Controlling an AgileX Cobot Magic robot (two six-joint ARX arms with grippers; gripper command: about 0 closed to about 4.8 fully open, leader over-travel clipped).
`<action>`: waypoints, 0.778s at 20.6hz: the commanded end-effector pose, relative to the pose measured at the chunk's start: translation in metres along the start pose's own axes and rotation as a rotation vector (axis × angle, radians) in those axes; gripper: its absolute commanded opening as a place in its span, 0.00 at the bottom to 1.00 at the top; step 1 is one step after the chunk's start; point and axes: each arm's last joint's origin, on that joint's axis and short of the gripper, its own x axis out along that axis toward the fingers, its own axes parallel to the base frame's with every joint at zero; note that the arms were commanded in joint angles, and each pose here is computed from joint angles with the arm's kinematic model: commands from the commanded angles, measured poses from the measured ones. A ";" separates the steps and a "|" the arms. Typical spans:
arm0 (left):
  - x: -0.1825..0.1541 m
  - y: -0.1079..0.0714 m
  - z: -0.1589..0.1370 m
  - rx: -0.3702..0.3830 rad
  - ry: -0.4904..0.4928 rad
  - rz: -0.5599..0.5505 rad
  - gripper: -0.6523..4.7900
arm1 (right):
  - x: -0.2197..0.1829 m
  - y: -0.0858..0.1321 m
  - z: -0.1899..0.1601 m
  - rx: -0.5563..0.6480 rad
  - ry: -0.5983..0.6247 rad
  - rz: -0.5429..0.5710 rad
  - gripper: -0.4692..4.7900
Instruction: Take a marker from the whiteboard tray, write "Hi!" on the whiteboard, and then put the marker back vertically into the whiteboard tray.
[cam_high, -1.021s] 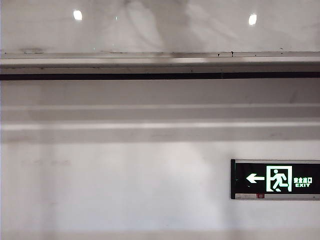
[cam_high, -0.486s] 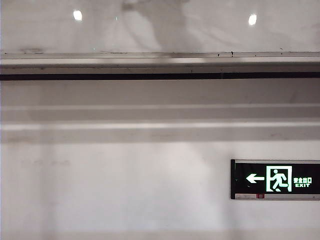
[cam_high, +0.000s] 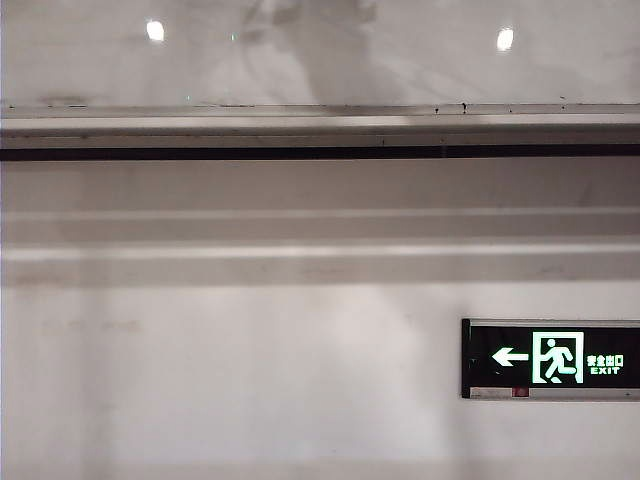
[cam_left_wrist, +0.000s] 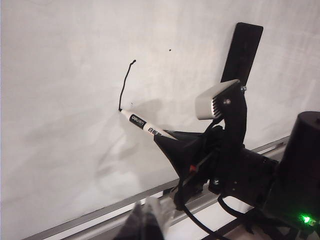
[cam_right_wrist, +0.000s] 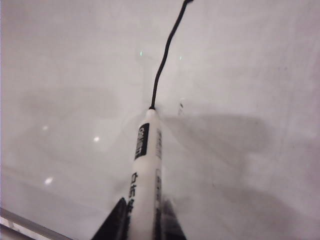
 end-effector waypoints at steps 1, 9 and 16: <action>-0.003 -0.001 0.002 0.009 -0.007 -0.007 0.11 | -0.019 -0.004 0.025 0.018 -0.067 -0.003 0.09; -0.003 -0.001 0.001 0.007 0.000 -0.007 0.11 | -0.019 -0.007 0.032 0.003 -0.132 -0.004 0.09; -0.003 -0.001 0.001 0.007 0.000 -0.007 0.11 | -0.013 -0.008 0.027 -0.002 -0.131 0.027 0.09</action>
